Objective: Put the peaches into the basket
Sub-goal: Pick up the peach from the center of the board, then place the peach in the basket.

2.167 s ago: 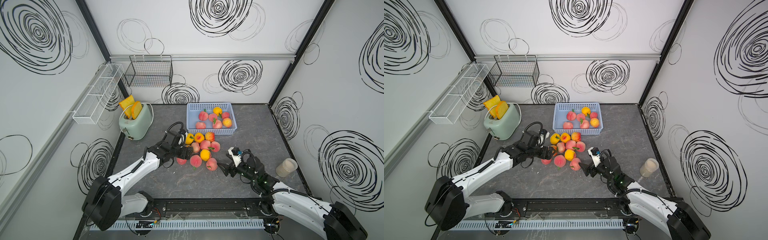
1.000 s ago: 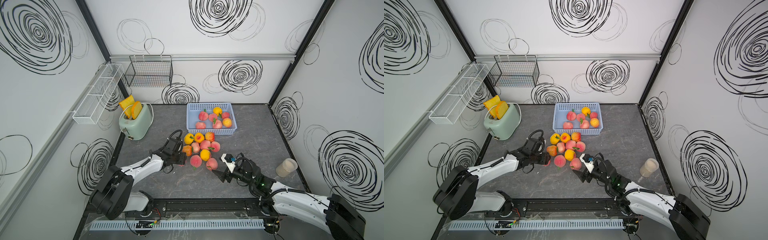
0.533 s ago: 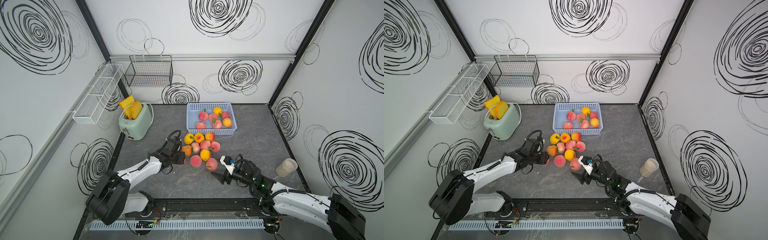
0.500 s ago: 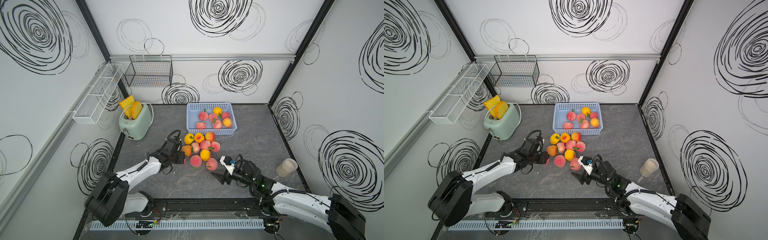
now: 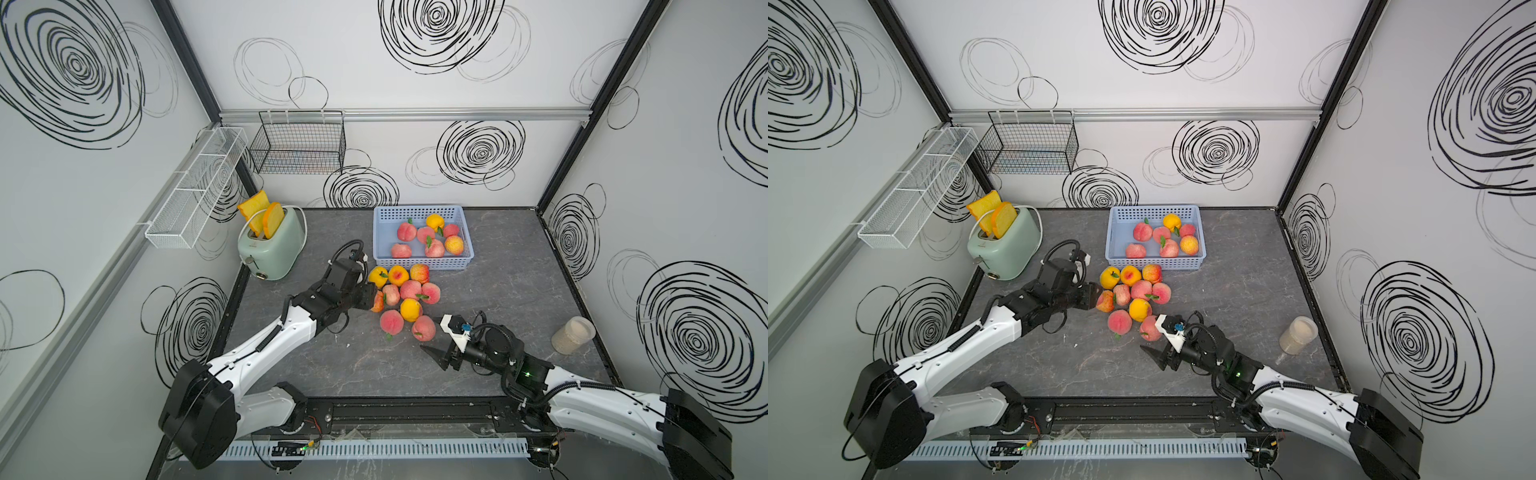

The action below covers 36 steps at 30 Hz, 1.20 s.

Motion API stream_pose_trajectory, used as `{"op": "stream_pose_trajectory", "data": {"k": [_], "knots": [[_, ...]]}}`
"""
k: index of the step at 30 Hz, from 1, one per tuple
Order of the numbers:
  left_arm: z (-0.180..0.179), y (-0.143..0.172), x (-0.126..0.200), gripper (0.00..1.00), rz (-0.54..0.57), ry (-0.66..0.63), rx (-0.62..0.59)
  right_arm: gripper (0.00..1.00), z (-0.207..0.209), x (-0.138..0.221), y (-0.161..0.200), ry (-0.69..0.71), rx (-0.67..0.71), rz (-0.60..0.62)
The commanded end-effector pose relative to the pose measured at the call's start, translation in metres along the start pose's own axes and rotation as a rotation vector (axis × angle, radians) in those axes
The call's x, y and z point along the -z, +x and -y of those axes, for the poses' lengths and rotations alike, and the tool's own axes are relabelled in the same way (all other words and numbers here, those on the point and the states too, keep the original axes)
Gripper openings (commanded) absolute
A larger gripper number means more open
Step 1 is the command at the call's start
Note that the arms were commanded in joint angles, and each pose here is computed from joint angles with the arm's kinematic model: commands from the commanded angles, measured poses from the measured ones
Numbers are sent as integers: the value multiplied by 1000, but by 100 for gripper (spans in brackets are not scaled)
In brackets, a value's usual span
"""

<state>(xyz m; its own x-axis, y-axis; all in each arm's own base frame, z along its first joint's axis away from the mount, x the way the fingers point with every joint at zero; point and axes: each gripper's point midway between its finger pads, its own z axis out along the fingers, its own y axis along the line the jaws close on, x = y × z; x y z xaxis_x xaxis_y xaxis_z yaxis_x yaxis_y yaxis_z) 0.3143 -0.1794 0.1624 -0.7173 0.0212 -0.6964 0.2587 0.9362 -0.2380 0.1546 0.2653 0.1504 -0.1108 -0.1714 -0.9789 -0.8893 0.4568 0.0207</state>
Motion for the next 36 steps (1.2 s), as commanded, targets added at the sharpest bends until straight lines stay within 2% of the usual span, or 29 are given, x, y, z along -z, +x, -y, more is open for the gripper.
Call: {"op": "stream_pose_trajectory", "data": {"k": [1, 8, 17, 25, 31, 36], "knots": [[19, -37, -5, 57, 67, 48, -44, 84, 2, 2, -7, 23, 27, 40], [38, -101, -31, 57, 155, 80, -99, 84, 7, 4, -9, 58, 22, 58], [13, -149, -89, 56, 217, -54, -124, 84, 12, 6, -10, 88, 20, 65], [-4, -154, -138, 56, 166, -157, -166, 84, 14, 6, -9, 99, 19, 66], [-16, -145, -158, 57, 129, -223, -182, 84, 15, 7, -9, 108, 18, 66], [-17, -133, -174, 58, 97, -217, -183, 84, 16, 7, -9, 112, 17, 67]]}}
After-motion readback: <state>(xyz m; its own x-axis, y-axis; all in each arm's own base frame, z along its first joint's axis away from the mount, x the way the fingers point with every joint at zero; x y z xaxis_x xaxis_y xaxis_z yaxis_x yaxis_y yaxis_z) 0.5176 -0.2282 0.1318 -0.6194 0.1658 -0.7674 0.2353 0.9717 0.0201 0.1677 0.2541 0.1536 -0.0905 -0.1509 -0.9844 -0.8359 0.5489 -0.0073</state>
